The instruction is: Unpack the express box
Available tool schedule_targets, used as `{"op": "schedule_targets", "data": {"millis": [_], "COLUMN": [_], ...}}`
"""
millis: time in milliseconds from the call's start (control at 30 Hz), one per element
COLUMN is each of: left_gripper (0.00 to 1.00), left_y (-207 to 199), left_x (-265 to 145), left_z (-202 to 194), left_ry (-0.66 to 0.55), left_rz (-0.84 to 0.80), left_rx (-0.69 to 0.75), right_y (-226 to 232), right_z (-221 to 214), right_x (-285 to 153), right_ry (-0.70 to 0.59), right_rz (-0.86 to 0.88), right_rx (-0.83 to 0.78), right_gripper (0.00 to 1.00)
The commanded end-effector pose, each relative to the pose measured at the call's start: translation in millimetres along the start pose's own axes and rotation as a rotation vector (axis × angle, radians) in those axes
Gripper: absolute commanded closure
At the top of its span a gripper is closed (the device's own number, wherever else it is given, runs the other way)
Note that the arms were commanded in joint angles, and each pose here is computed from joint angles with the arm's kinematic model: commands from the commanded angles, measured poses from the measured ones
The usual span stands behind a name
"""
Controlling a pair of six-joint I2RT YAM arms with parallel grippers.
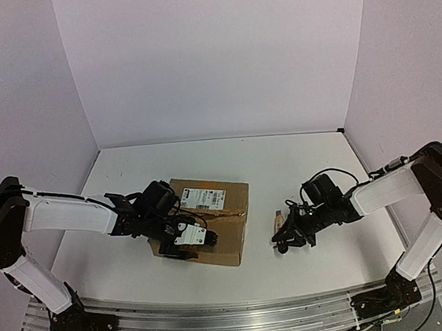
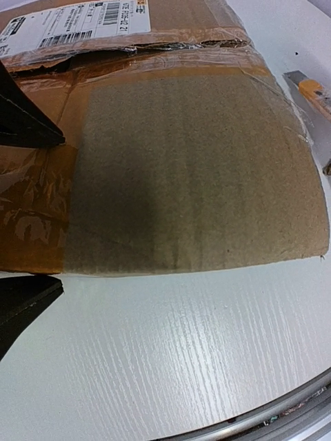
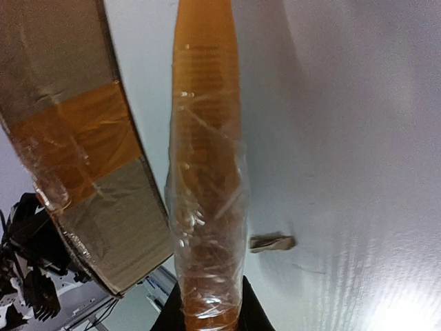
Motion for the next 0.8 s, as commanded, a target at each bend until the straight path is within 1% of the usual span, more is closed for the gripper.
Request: {"op": "schedule_targets", "data": {"millis": [0, 233, 333, 500, 533, 600, 700, 767], "left_gripper": [0.36, 0.35, 0.34, 0.34, 0.34, 0.32, 0.29, 0.26], "left_y": [-3, 1, 2, 4, 4, 8, 16, 19], "left_x": [-9, -18, -19, -23, -24, -26, -37, -47], "left_z": [9, 13, 13, 15, 16, 19, 29, 36], "left_ry": [-0.029, -0.039, -0.039, -0.046, -0.049, -0.057, -0.09, -0.119], "left_rz": [-0.046, -0.028, -0.02, -0.006, -0.004, 0.003, 0.015, 0.001], "left_rx": [-0.056, -0.078, -0.084, -0.084, -0.084, -0.089, -0.094, -0.102], "right_y": [-11, -27, -37, -46, -47, -45, -32, -18], "right_z": [12, 14, 18, 19, 19, 20, 24, 26], "right_x": [-3, -4, -12, -35, -40, -49, -69, -85], "right_ry": [-0.083, -0.105, -0.155, -0.223, -0.232, -0.263, -0.33, -0.381], "right_rz": [-0.033, -0.072, -0.125, -0.262, -0.287, -0.321, -0.364, -0.394], "right_rx": [0.035, 0.062, 0.068, 0.038, 0.035, 0.018, -0.032, -0.094], "right_gripper": [1.0, 0.99, 0.87, 0.59, 0.52, 0.43, 0.37, 0.34]}}
Point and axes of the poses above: each gripper's point midway between its finger pads, its own x axis out along the fingers, its own y axis along the line the jaws close on, z = x × y, the point moved 3 cm from there along -x, back along the fingers, and after that the axes turned 11 degrees about x, right-handed, at the moved point
